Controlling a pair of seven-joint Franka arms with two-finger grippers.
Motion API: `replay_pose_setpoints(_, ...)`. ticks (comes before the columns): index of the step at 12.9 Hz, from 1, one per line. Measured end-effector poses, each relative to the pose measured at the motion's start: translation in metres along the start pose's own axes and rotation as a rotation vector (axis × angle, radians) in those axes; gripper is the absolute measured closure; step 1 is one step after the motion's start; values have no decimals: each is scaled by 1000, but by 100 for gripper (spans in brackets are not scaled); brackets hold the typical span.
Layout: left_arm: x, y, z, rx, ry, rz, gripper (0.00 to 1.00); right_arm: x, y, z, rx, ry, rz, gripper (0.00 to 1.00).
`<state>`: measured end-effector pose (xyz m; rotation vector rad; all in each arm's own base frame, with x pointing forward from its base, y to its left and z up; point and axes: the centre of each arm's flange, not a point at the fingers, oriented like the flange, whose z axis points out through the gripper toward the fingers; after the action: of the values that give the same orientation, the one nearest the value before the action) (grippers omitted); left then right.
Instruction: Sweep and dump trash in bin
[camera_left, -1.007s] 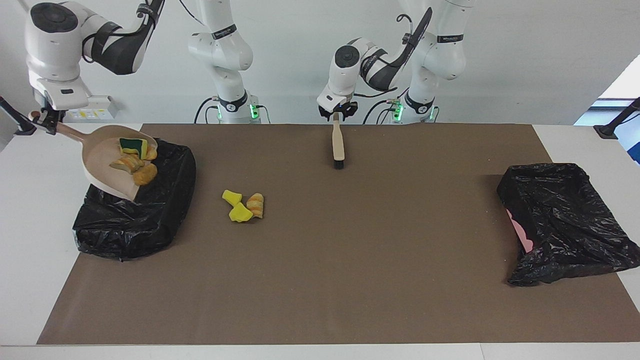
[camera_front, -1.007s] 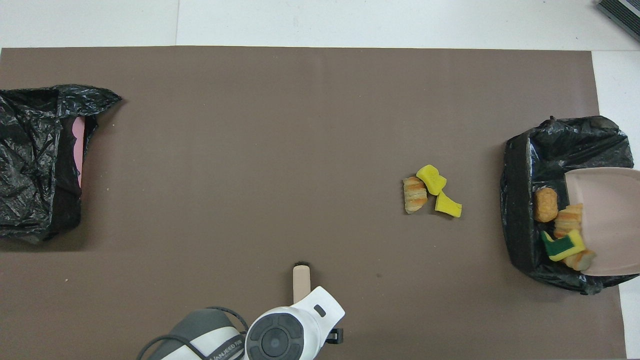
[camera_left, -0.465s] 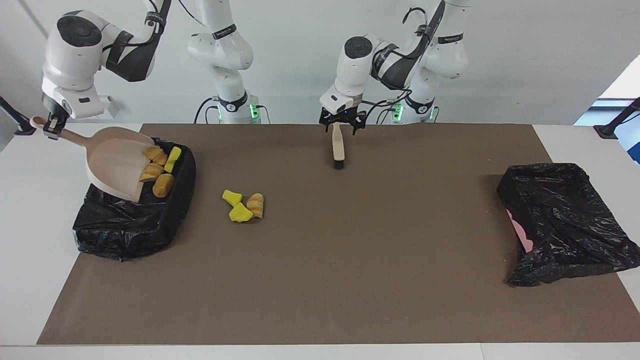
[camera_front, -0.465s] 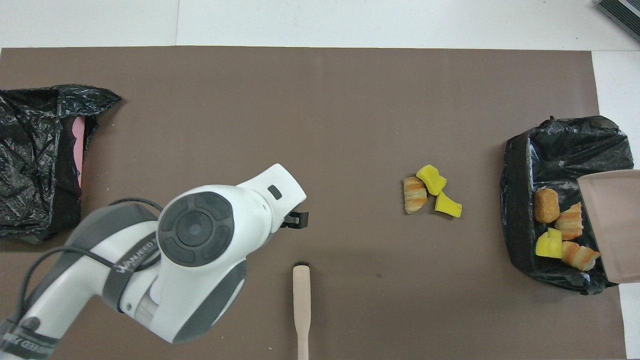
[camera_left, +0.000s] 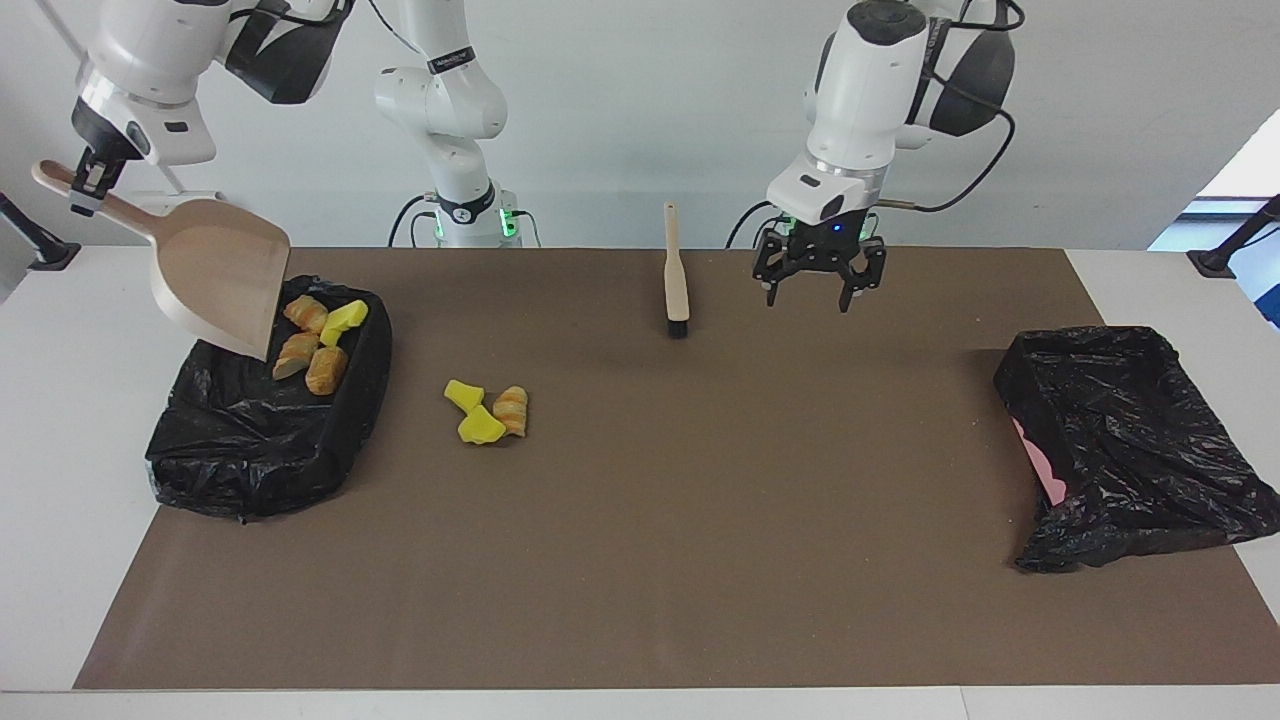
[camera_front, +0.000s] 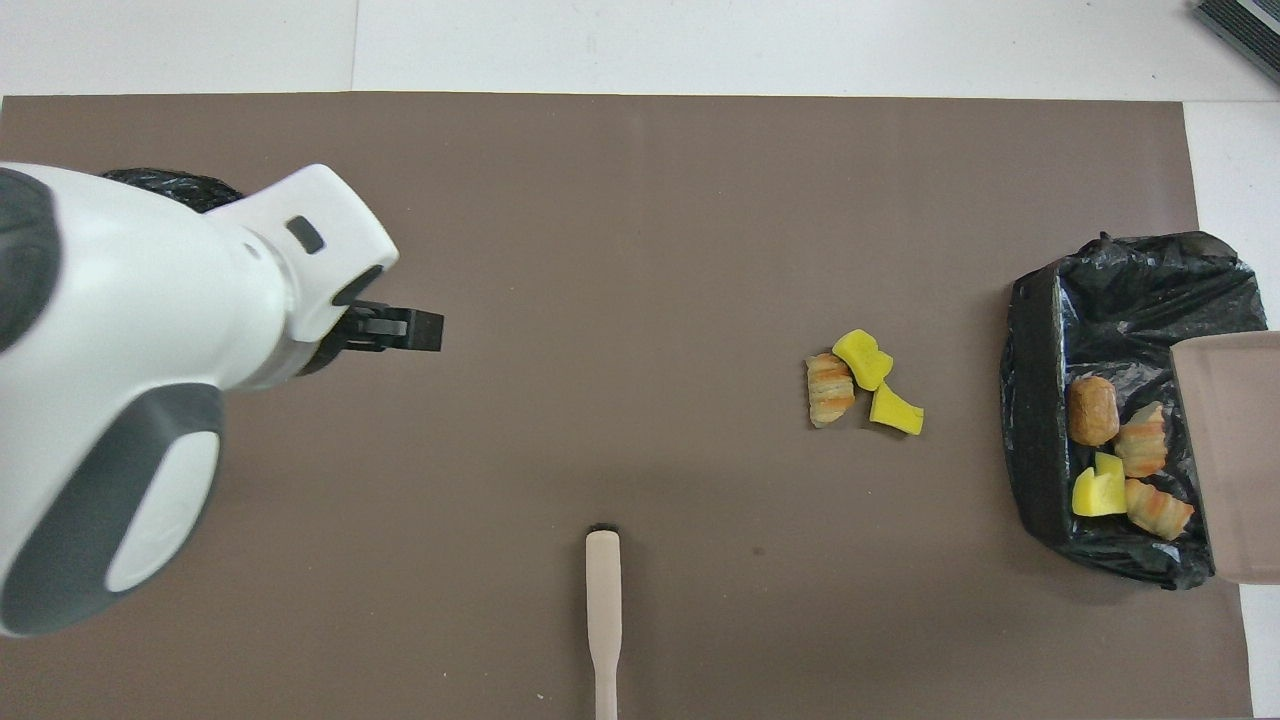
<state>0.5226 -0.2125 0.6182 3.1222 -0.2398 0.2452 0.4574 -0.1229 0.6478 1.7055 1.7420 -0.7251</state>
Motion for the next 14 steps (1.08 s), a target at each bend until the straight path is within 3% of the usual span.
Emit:
replay_pose_setpoints(1,3,-27,-15,9,-13,-1,0,22,3,-23,9,23,68,68)
replay_pose_setpoints(3,2,-82,-37,-9,-59,-7,0,63,6,-54,17,131,223,68)
replay_pose_setpoints(5,-2,-122,-51,-48,-89,-40,0,82,9,-61,43,241,385,68)
replay_pose_setpoints(9,-8,-138,-67,-59,-119,24,0,166,23,-98,156,409,760,68)
replay_pose_setpoints(14,-10,-136,-74,-61,-122,62,0,241,53,-119,321,501,1051,68)
